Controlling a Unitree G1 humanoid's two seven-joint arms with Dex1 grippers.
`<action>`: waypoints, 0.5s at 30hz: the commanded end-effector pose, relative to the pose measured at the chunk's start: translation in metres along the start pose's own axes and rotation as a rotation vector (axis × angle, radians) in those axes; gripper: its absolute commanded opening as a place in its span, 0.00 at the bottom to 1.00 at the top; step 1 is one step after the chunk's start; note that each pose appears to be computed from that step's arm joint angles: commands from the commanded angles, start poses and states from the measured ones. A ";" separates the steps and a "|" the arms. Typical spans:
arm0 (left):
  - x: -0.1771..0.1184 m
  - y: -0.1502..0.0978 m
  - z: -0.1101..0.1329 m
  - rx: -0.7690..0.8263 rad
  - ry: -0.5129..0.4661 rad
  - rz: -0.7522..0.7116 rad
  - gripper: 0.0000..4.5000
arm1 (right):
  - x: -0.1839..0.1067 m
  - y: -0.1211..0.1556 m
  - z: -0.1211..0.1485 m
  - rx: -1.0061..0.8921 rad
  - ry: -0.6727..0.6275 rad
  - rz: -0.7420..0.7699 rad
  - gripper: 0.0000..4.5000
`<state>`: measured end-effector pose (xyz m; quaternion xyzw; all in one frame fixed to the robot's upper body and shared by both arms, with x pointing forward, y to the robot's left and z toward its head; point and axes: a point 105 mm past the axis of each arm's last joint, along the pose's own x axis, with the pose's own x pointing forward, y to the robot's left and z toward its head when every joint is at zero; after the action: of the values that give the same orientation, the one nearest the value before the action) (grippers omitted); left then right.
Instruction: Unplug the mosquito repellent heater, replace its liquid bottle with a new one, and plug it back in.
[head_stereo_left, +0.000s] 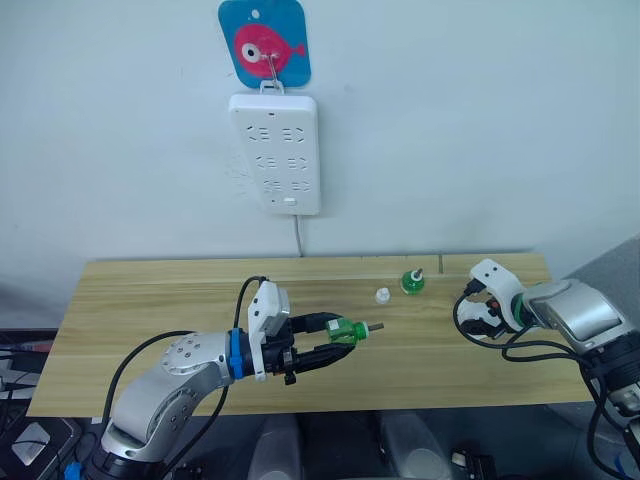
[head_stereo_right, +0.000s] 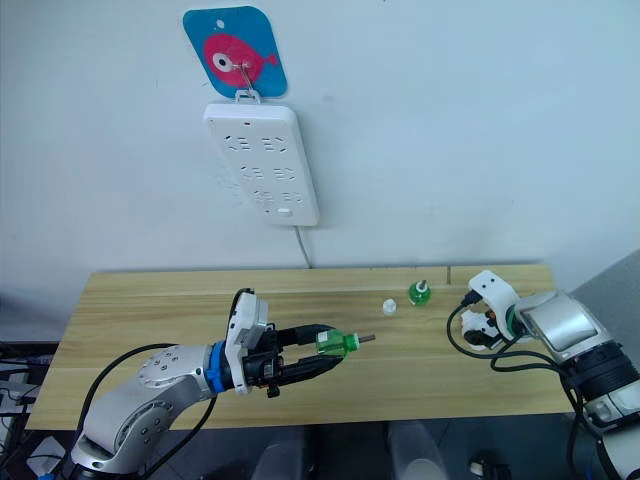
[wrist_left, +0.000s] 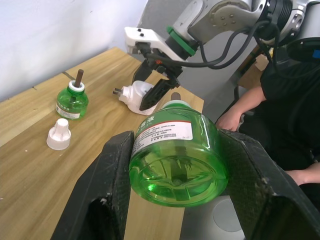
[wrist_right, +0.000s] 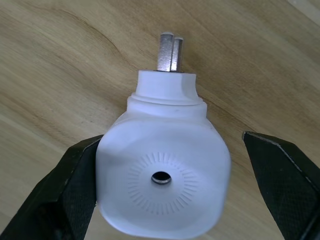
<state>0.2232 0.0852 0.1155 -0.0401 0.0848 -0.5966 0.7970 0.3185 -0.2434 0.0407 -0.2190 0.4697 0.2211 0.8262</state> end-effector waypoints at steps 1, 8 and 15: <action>0.003 -0.008 0.010 0.042 -0.021 -0.026 0.51 | -0.002 -0.002 0.003 -0.014 -0.007 -0.001 0.87; 0.005 -0.004 0.015 0.049 -0.020 -0.031 0.51 | -0.011 0.000 0.007 0.002 -0.040 0.016 0.66; 0.005 0.005 0.036 0.032 -0.058 -0.091 0.51 | -0.075 0.000 0.028 0.051 -0.237 0.078 0.66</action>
<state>0.2372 0.0801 0.1396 -0.0362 0.0647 -0.6196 0.7814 0.3065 -0.2457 0.0970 -0.1650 0.4120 0.2454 0.8619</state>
